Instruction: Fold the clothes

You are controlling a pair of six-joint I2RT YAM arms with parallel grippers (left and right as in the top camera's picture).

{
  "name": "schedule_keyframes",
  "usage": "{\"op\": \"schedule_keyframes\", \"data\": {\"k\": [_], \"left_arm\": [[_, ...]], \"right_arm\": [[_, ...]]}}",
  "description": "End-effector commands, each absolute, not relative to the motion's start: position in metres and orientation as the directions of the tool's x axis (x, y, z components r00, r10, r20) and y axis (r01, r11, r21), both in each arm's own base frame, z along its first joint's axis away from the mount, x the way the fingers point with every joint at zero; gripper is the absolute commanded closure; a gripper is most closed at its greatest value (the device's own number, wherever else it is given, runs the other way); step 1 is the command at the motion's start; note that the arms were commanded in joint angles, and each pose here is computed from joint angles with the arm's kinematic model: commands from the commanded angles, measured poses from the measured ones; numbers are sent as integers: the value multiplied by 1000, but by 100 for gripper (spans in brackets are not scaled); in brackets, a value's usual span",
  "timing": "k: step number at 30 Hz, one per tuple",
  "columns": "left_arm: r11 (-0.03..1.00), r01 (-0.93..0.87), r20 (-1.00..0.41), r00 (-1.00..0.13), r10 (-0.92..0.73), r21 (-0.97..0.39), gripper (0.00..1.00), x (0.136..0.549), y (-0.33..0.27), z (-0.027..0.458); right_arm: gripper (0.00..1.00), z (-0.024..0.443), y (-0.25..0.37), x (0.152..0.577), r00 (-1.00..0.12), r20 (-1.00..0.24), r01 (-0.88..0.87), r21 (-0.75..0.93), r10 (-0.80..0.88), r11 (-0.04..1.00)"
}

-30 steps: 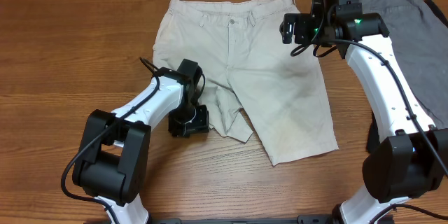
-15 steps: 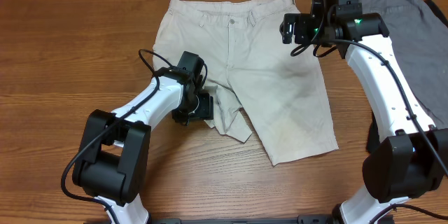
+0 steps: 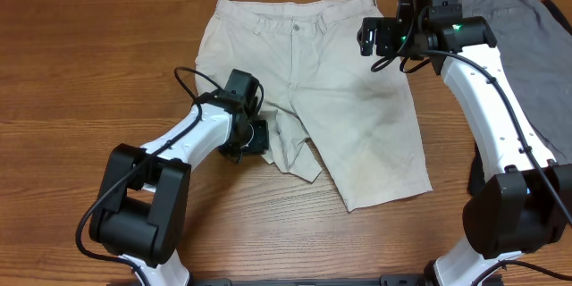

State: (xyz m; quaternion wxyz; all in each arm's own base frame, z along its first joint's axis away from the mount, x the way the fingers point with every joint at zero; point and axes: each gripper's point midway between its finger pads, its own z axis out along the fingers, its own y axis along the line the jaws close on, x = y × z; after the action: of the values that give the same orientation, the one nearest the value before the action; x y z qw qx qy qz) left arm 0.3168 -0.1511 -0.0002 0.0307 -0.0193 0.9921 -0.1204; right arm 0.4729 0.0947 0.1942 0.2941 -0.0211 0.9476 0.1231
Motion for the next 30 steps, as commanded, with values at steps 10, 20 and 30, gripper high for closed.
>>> {"op": "schedule_keyframes", "data": {"k": [10, 20, 30], "left_arm": [[984, -167, 131, -979, -157, -70, 96, 293, -90, 10], [988, -142, 337, -929, -152, 55, 96, 261, -52, 77], [969, -93, 452, -872, -189, 227, 74, 225, -23, 96]], "right_arm": [[0, 196, 92, 477, -821, -570, -105, 214, 37, 971], [0, 196, 92, 477, -822, -568, -104, 214, 37, 971], [0, 195, 91, 477, -823, -567, -104, 214, 37, 971]]}}
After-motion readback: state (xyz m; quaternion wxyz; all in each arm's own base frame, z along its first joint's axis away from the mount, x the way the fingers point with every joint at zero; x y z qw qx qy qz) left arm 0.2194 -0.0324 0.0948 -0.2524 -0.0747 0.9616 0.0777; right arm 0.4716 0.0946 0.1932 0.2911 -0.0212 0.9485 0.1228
